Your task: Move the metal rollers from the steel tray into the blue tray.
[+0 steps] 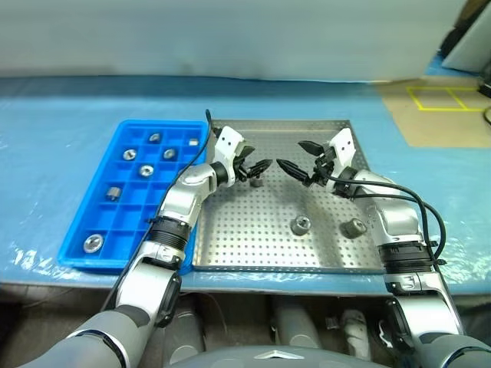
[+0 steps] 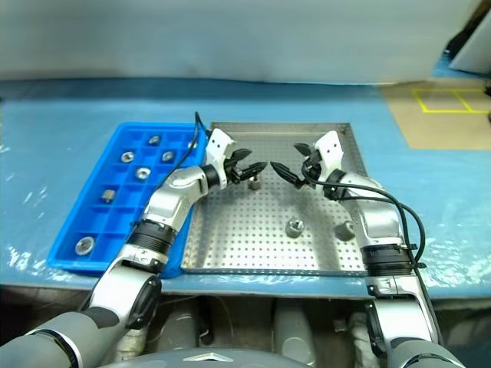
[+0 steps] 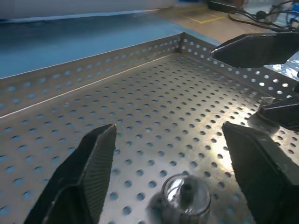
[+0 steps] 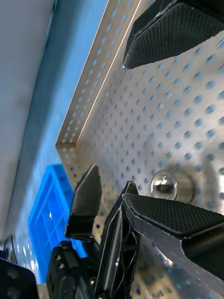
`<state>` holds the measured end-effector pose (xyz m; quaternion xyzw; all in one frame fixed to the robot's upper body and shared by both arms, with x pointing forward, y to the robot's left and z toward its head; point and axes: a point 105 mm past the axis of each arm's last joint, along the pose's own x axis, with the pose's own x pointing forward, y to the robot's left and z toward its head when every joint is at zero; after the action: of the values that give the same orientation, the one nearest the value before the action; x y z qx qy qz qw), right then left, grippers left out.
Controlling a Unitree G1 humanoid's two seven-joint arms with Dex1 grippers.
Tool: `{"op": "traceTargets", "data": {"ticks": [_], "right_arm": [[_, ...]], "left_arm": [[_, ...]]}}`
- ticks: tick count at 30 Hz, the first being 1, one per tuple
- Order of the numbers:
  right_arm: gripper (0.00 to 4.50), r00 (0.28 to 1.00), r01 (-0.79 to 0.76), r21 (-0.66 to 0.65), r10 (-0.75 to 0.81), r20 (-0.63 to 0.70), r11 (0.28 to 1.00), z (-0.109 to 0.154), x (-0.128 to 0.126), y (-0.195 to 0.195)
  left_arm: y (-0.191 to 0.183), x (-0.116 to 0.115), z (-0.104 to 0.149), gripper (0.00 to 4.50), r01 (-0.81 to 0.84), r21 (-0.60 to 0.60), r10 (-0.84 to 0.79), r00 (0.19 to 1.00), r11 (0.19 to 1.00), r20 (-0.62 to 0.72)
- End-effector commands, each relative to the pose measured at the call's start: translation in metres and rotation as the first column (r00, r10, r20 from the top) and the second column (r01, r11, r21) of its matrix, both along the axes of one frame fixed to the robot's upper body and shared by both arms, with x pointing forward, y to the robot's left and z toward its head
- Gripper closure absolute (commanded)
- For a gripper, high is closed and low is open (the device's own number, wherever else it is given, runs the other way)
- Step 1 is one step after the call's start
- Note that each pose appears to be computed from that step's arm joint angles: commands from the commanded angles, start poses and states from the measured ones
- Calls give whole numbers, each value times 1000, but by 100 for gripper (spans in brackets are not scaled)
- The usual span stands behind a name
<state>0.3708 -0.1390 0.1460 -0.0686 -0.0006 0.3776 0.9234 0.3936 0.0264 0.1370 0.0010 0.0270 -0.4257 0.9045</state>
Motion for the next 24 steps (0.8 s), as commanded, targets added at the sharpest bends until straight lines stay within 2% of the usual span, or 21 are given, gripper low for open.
{"op": "traceTargets", "data": {"ticks": [1,9,18,21,24], "right_arm": [[0,999,-35,-4,36,35,999,6,0,7],[0,999,-27,5,27,43,1000,8,0,6],[0,996,70,-3,-70,46,998,6,-12,-21],[0,994,102,-3,-101,44,995,5,-19,-27],[0,991,128,-4,-128,40,992,3,-25,-32]], "left_arm": [[1,-1,17,2,-14,-34,16,999,999,46],[-14,-11,11,2,67,-11,-67,997,998,29],[-46,-15,1,2,199,61,-200,980,978,18],[-52,-12,-9,2,206,87,-207,978,975,-3],[-51,-6,-28,2,167,166,-167,986,972,-14]]}}
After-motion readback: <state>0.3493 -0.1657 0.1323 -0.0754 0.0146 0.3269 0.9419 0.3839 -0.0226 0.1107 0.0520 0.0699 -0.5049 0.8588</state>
